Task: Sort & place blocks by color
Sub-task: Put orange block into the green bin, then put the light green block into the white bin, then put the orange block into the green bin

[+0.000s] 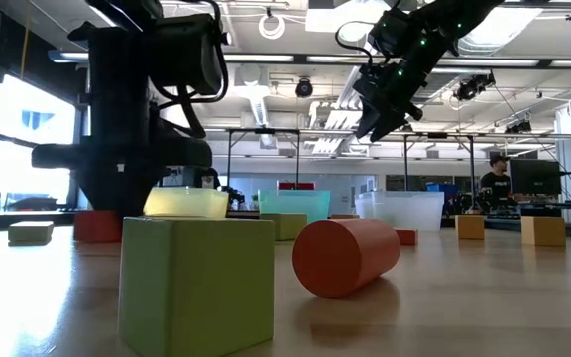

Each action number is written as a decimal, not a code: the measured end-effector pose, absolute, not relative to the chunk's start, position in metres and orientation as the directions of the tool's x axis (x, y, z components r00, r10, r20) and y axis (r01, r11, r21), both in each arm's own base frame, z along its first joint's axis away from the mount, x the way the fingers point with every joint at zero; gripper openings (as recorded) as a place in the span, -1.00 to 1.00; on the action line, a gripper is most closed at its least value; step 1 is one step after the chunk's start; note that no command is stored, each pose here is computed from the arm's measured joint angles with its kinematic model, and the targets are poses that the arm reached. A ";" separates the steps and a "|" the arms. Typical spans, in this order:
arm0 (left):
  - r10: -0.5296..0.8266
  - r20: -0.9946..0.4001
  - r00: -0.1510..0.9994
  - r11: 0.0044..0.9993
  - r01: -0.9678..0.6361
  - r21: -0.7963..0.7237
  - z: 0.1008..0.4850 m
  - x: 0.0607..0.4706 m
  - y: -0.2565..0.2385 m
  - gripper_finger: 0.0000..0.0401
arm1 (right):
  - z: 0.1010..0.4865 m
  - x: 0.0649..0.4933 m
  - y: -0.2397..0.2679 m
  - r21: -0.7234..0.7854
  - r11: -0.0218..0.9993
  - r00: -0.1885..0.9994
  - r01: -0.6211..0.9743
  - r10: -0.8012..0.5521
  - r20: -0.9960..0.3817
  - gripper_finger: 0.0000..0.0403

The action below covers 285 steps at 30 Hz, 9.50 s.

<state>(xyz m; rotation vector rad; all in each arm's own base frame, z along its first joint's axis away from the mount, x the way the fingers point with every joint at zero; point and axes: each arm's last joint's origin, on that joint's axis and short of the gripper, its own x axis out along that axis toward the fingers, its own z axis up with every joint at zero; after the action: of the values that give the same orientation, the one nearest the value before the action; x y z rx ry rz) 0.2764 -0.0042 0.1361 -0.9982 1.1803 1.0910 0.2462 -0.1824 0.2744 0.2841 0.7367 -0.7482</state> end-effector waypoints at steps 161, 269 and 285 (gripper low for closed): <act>0.233 -0.575 0.785 0.879 -0.423 -0.222 0.270 0.337 0.164 -0.23 | 0.151 0.234 0.192 -0.078 0.569 -0.128 0.819 0.048 -0.991 -0.09; 0.066 -0.998 -0.018 0.568 -0.821 0.052 0.243 0.248 0.112 -0.23 | 0.222 0.260 -0.240 -0.007 0.748 0.152 0.664 -0.144 -0.978 -0.67; -0.009 -0.992 -0.123 0.463 -0.880 0.105 0.203 0.230 0.102 -0.23 | 0.223 0.261 -0.242 -0.052 0.774 0.146 0.631 -0.185 -0.972 -0.31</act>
<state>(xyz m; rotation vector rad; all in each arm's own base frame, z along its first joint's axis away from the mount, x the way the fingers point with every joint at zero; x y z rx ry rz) 0.2304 0.1018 0.2033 -0.8138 1.5119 0.9074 0.2610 -0.2424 0.2230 0.4151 1.3007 -0.6120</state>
